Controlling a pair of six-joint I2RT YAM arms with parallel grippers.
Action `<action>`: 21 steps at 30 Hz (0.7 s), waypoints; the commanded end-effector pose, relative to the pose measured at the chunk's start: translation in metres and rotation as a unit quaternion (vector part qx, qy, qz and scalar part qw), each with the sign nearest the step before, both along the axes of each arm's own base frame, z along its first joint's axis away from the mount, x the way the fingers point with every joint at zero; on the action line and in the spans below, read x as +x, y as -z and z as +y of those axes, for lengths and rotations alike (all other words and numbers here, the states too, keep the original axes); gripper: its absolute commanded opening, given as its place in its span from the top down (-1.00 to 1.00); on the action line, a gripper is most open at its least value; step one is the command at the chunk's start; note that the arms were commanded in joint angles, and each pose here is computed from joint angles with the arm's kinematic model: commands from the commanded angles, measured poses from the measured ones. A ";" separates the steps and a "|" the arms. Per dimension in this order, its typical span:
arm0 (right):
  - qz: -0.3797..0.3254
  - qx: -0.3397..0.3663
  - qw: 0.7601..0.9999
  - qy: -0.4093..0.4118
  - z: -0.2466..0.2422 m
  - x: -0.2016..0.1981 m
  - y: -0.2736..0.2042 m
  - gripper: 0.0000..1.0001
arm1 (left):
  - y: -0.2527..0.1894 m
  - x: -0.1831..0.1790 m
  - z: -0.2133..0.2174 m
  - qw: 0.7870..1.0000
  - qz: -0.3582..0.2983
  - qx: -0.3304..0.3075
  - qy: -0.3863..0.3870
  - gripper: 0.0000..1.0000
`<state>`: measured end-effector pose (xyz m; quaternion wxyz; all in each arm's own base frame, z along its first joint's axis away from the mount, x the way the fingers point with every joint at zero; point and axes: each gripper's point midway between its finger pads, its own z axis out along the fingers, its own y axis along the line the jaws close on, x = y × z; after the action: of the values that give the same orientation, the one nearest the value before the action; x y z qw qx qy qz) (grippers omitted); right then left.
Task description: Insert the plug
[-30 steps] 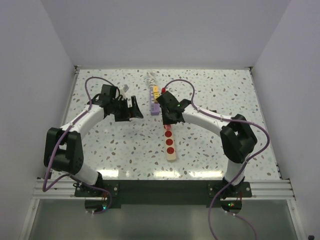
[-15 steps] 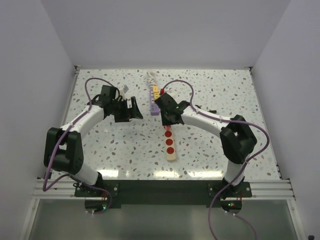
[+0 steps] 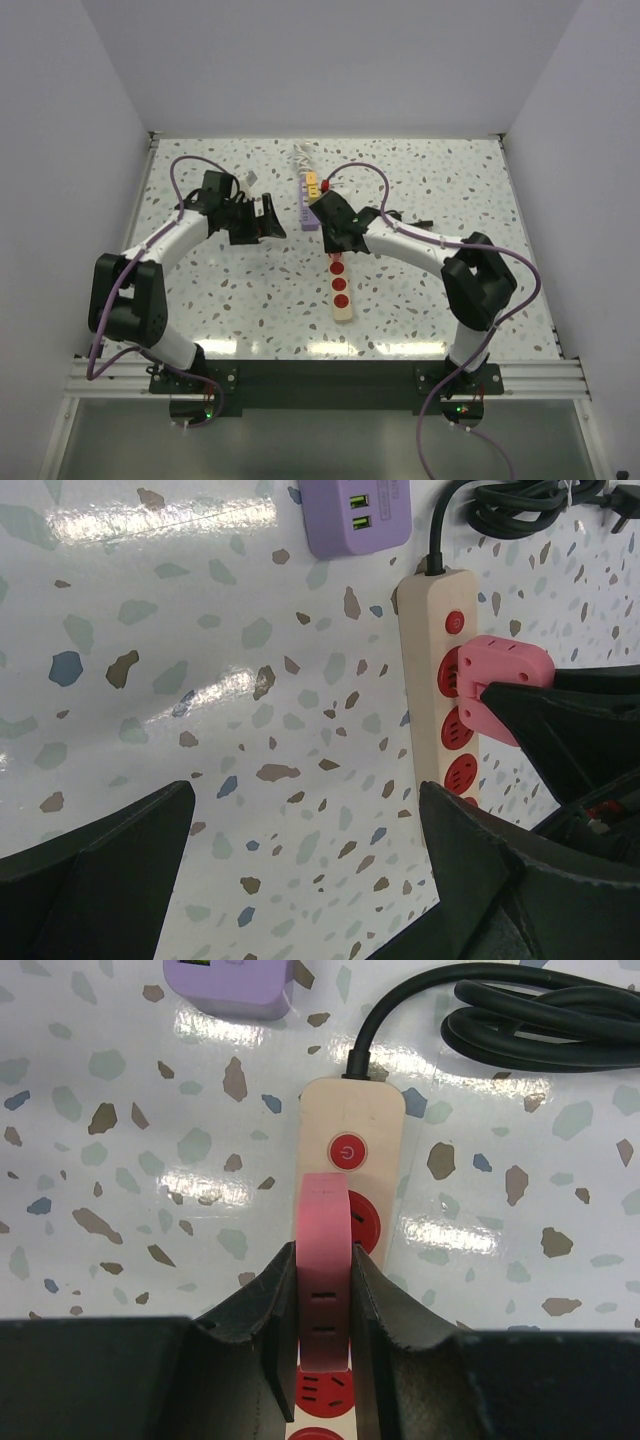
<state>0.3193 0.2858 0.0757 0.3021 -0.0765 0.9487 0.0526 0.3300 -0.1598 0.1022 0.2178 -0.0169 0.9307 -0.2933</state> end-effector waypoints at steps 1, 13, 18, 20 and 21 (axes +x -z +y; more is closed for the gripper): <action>0.118 -0.057 0.991 -0.019 -0.018 -0.057 0.063 1.00 | -0.007 0.013 0.001 1.000 -0.025 -0.007 0.005 -1.00; 0.151 -0.071 0.986 -0.021 -0.029 -0.076 0.089 1.00 | -0.011 0.020 -0.001 1.000 -0.029 -0.010 0.005 -1.00; 0.167 -0.077 0.983 -0.021 -0.036 -0.086 0.101 1.00 | -0.011 0.021 -0.001 0.999 -0.030 -0.010 0.005 -1.00; 0.171 -0.082 0.982 -0.020 -0.041 -0.091 0.105 1.00 | -0.011 0.021 -0.001 0.999 -0.030 -0.010 0.005 -1.00; 0.172 -0.081 0.982 -0.018 -0.043 -0.093 0.105 1.00 | -0.011 0.021 0.000 0.999 -0.031 -0.009 0.006 -1.00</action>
<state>0.3203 0.2855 0.0594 0.3228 -0.0667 0.9421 0.0612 0.3341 -0.1591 0.0966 0.2100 -0.0209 0.9325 -0.2930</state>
